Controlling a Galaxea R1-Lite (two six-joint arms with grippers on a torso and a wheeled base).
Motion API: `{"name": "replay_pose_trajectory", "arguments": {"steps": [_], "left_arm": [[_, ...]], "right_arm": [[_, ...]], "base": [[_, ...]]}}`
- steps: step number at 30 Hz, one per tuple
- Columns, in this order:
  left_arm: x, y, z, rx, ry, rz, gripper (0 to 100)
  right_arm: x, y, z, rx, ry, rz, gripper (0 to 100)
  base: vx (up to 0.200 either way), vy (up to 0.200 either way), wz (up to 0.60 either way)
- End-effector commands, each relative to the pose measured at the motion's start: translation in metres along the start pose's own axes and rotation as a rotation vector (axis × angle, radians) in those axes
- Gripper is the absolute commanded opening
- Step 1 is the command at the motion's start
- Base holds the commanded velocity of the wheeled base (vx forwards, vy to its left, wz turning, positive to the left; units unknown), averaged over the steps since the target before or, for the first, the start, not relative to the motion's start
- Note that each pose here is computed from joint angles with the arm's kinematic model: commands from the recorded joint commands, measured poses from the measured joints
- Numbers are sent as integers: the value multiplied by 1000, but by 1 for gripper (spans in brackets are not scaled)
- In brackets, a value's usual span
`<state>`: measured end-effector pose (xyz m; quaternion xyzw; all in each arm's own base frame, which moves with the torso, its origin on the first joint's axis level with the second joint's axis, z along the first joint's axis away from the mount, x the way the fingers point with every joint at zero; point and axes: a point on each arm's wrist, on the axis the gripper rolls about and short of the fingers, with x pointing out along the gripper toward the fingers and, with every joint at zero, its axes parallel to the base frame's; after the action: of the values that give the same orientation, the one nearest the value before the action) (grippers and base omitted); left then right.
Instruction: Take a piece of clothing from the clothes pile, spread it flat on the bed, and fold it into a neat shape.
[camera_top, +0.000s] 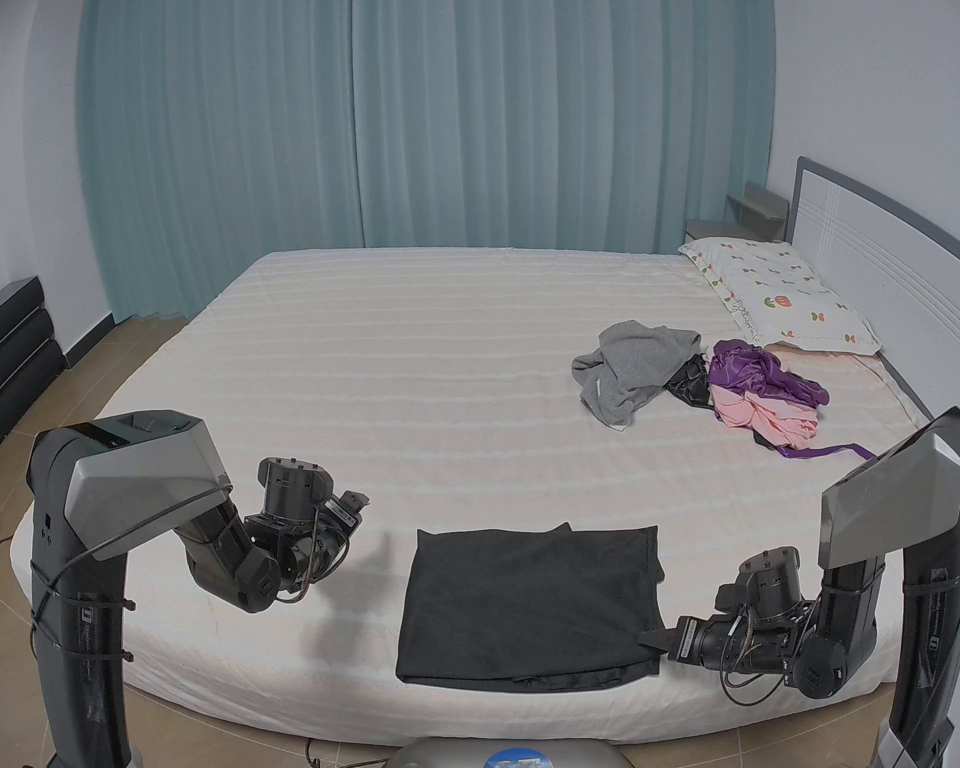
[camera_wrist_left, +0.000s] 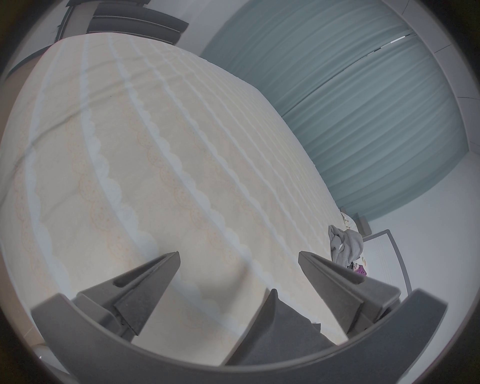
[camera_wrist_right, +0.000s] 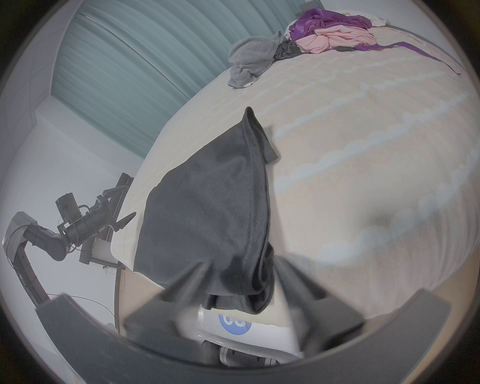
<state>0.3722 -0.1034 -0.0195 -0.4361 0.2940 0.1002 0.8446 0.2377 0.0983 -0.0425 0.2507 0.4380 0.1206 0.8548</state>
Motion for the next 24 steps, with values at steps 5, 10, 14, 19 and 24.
{"name": "replay_pose_trajectory", "arguments": {"steps": [5,10,14,19,24], "left_arm": [[0,2,4,-8,-8,5,100],[0,1,4,-8,-8,3,100],[0,1,4,-8,-8,3,100],[0,1,4,-8,-8,3,100],[0,1,4,-8,-8,3,100]], "right_arm": [[-6,-3,-3,0,-17,-49,0],[-11,-2,-3,-3,-22,-45,0],[-22,1,-5,-13,-14,-30,0],[-21,1,-7,-16,-4,-32,0],[-21,0,-10,-47,11,-38,100]], "base": [[0,0,0],[0,0,0],[0,0,0],[0,0,0],[0,0,0]]}}
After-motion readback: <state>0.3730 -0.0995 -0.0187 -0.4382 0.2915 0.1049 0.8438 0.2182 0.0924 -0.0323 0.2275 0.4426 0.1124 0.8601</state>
